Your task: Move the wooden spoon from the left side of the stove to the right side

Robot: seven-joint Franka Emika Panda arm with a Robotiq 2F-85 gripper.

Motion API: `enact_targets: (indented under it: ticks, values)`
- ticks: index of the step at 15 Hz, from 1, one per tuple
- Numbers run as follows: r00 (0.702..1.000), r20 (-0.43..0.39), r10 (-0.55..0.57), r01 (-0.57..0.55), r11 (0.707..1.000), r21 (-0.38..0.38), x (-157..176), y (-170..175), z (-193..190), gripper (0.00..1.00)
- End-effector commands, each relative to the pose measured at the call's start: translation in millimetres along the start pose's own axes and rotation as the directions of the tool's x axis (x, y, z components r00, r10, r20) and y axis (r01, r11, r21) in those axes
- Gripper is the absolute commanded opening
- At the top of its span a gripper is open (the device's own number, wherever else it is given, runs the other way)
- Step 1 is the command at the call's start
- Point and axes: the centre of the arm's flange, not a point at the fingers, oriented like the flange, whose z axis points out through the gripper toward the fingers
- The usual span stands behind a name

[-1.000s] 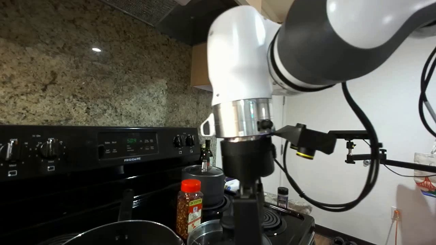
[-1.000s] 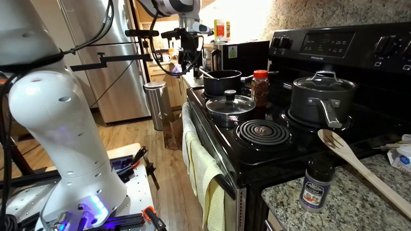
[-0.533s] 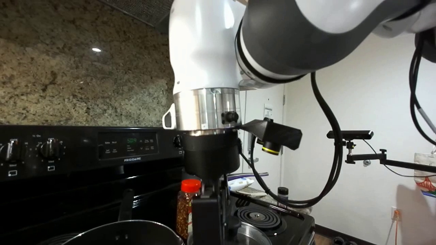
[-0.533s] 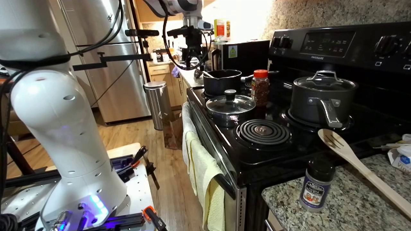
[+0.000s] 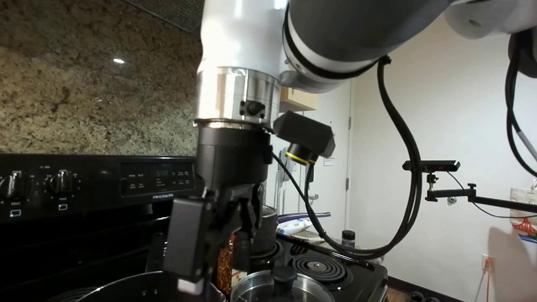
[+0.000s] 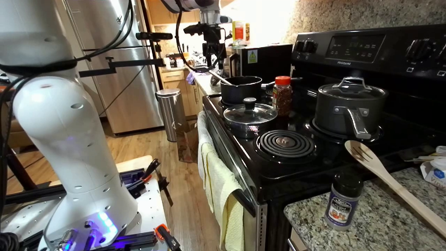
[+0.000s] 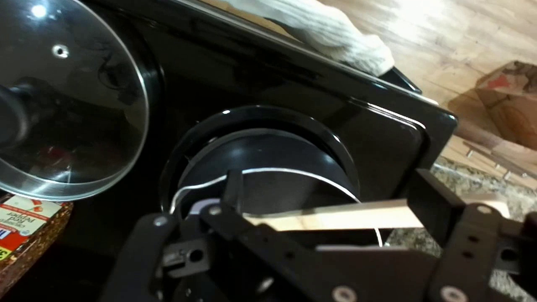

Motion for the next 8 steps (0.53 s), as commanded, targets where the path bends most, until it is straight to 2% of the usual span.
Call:
enact_targets:
  ticks: [1,2,4,6,8]
  values:
    - [0.996,0.019,0.091,-0.092,0.994,0.062,13.5,-43.9,10.9,1.0]
    - [0.999,-0.003,0.05,-0.05,0.998,0.023,1.1,-22.6,3.7,1.0]
    - [0.998,0.015,0.058,-0.059,0.998,0.034,2.3,-37.8,11.9,1.0]
    - [0.998,0.021,0.063,-0.064,0.997,0.037,5.4,-38.6,15.3,1.0]
    - [0.977,-0.01,0.213,-0.213,0.977,-0.006,5.2,-45.2,10.7,1.0]
